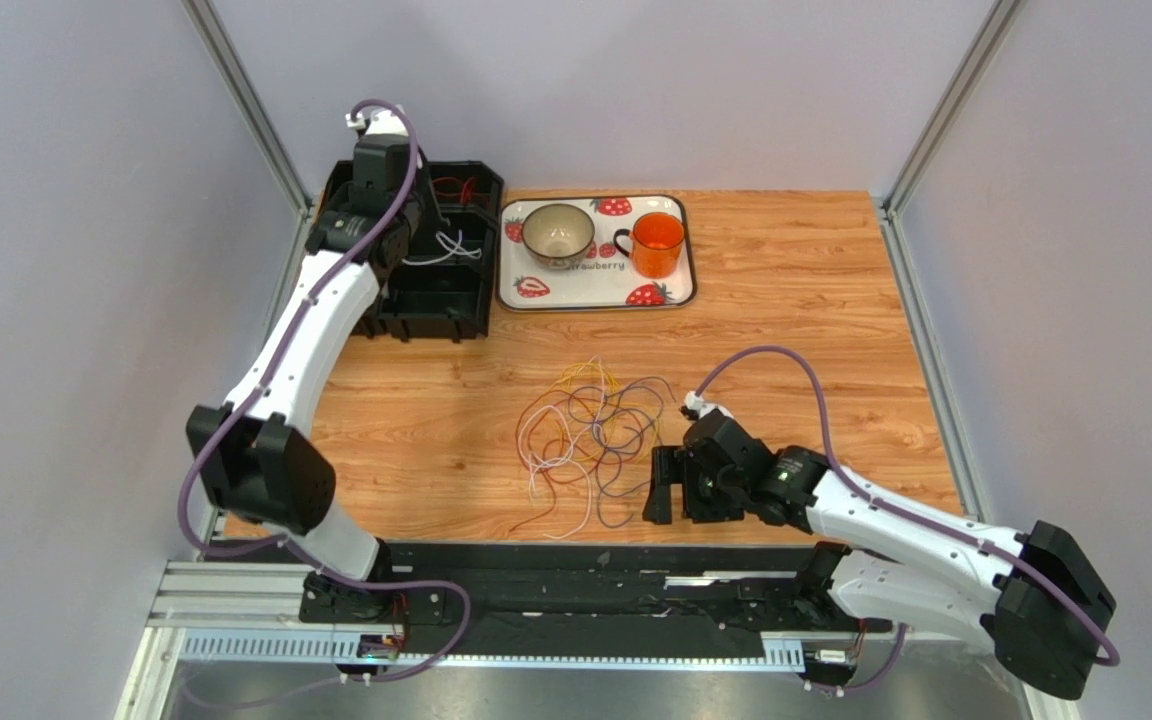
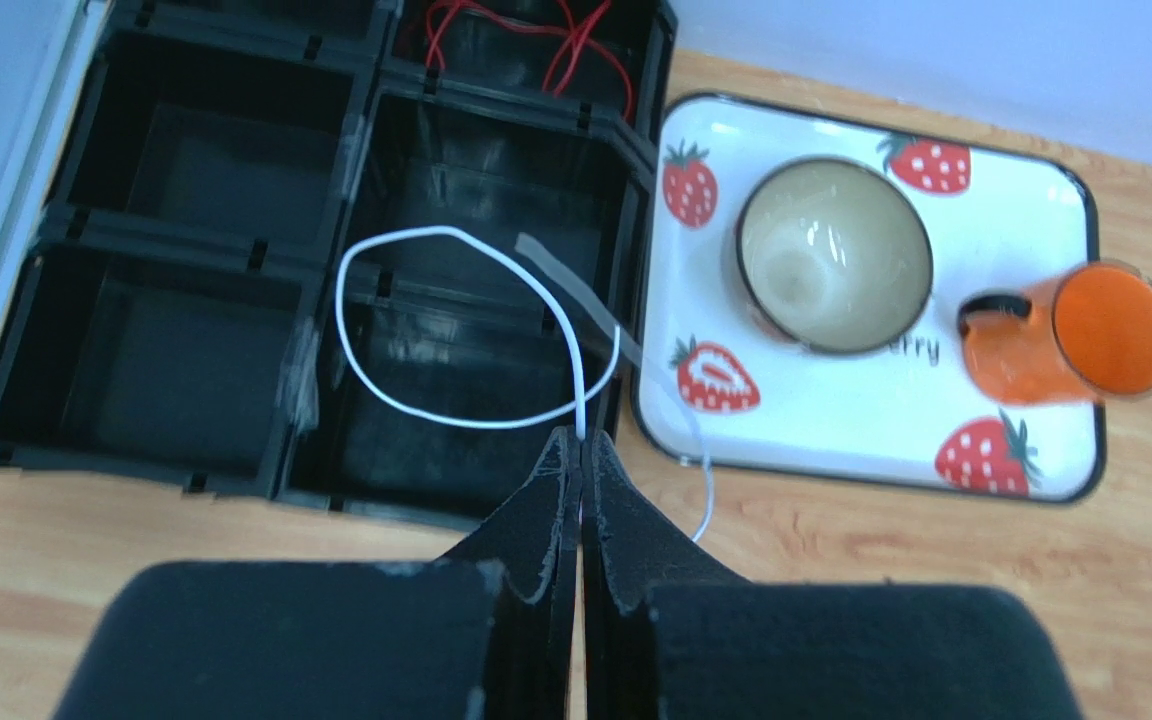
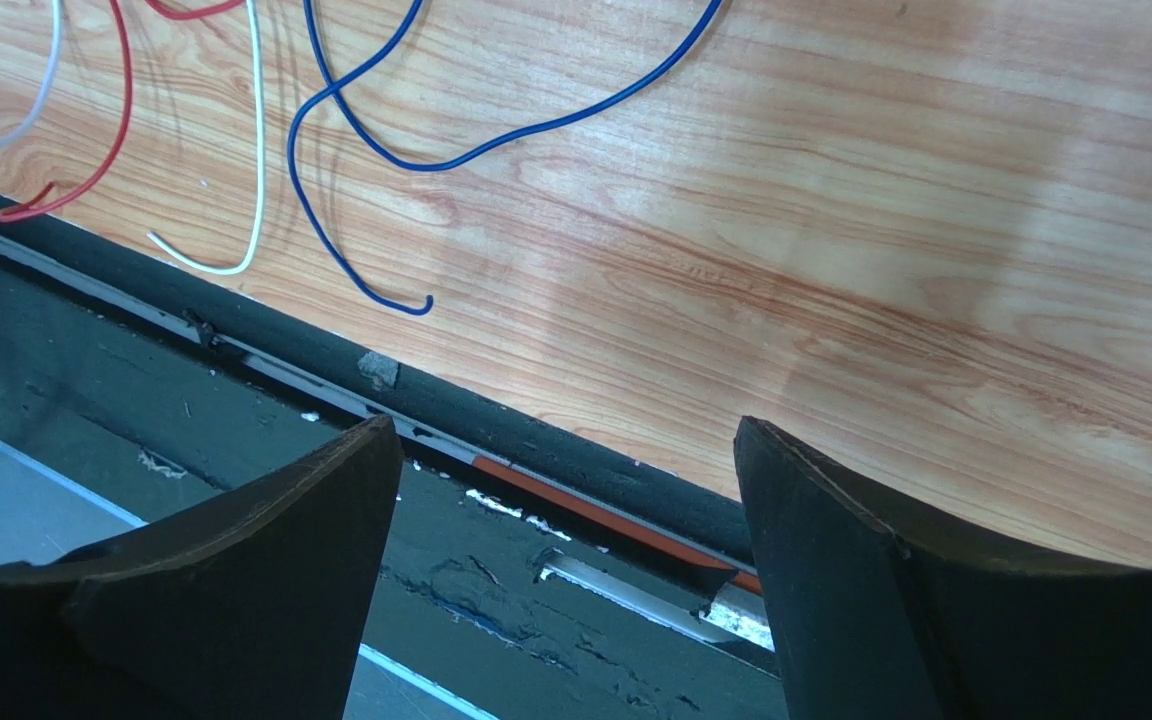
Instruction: Untangle the cables
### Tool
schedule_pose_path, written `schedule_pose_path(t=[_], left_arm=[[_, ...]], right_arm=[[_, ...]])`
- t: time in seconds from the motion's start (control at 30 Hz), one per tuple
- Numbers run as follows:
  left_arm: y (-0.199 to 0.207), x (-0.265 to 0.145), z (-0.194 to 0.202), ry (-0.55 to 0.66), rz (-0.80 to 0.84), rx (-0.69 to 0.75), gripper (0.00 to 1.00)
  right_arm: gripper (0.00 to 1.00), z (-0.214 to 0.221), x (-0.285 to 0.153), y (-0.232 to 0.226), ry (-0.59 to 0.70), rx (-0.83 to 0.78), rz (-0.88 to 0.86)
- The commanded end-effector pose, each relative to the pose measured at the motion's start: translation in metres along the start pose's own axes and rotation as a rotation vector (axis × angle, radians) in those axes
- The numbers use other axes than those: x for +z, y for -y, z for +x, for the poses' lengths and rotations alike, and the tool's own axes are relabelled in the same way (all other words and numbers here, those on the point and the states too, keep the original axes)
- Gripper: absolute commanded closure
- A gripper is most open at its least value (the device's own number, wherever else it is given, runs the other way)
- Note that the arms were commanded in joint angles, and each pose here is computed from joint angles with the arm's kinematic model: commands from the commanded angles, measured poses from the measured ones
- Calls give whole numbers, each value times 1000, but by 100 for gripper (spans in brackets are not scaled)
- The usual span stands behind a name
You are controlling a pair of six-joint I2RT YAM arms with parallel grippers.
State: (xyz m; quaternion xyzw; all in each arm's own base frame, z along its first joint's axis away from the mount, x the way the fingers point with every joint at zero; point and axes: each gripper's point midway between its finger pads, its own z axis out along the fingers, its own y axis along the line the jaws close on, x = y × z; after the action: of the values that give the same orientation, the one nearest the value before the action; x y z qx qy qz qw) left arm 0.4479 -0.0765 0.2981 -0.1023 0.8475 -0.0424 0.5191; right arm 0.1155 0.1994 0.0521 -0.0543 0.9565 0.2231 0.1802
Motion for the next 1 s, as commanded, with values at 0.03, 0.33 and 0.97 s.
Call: schedule_pose_path(t=[0.03,0.33,0.97], left_arm=[[2,43,-41,65,10,-25,100],[-6,113,-17,-27,-11,-84,100],[-62,103,0,36,-258,-161,100]], right_arm=[[14,-4,9,-12,1,-28,-57],[14,4,28,-11,-63,-43,-43],[14,9,43,-8,-108,-61,-15]])
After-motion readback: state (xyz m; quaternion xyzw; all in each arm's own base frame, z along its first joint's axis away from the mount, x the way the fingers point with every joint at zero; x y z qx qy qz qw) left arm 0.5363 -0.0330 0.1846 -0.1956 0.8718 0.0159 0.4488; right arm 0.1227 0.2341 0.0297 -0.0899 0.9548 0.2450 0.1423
